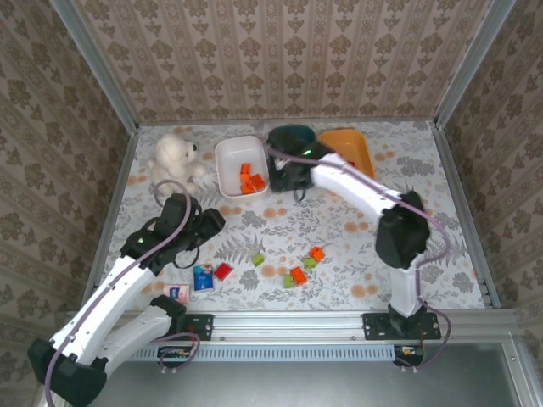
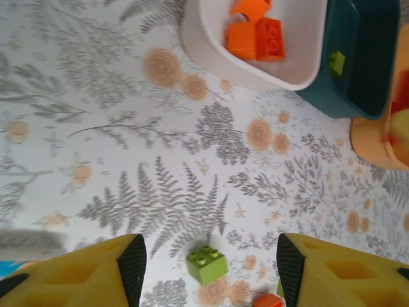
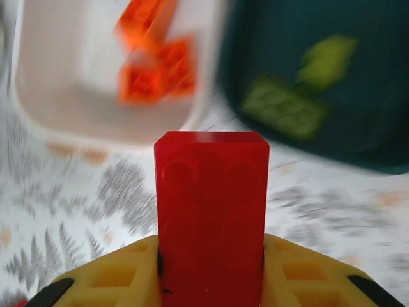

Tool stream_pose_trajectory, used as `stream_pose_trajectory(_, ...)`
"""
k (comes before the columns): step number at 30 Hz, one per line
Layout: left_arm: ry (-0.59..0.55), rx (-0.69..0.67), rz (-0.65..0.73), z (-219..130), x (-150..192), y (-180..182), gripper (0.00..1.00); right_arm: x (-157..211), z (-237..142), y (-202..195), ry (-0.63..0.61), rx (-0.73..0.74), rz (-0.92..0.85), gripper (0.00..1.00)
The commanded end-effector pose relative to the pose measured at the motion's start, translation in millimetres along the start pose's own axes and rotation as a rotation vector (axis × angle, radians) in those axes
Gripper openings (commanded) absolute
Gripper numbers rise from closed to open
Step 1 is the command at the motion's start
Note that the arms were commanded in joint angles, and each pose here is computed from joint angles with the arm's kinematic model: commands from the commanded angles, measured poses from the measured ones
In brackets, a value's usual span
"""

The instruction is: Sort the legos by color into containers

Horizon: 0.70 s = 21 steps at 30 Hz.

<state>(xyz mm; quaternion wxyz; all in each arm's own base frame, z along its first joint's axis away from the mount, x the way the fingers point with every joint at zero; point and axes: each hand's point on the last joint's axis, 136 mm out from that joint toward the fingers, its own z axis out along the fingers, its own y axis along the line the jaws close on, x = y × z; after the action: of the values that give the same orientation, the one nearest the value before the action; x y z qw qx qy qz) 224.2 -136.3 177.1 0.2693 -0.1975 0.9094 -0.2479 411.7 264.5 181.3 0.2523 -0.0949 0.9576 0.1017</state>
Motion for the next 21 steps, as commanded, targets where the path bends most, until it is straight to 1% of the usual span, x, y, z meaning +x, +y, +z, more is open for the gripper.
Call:
stream_pose_trajectory(1, -0.002, 0.097, 0.041, 10.1, -6.3, -36.4, 0.59, -6.7, 3.4, -60.1, 0.014, 0.077, 0.098, 0.32)
stream_pose_trajectory(6, 0.042, 0.117, 0.127, 29.0, -4.3, -70.1, 0.60, -35.1, 18.6, -136.5, 0.013, 0.152, 0.251, 0.32)
stream_pose_trajectory(10, 0.062, 0.128, 0.160, 39.6, -3.6, -89.4, 0.60, -55.1, 39.9, -182.1, 0.012, 0.193, 0.349, 0.32)
stream_pose_trajectory(15, 0.072, 0.130, 0.172, 45.2, -2.5, -99.6, 0.59, -67.8, 74.3, -216.9, 0.041, 0.233, 0.382, 0.32)
stream_pose_trajectory(21, 0.062, 0.109, 0.161, 43.1, -4.0, -95.1, 0.60, -56.5, 101.9, -253.4, 0.086, 0.324, 0.410, 0.33)
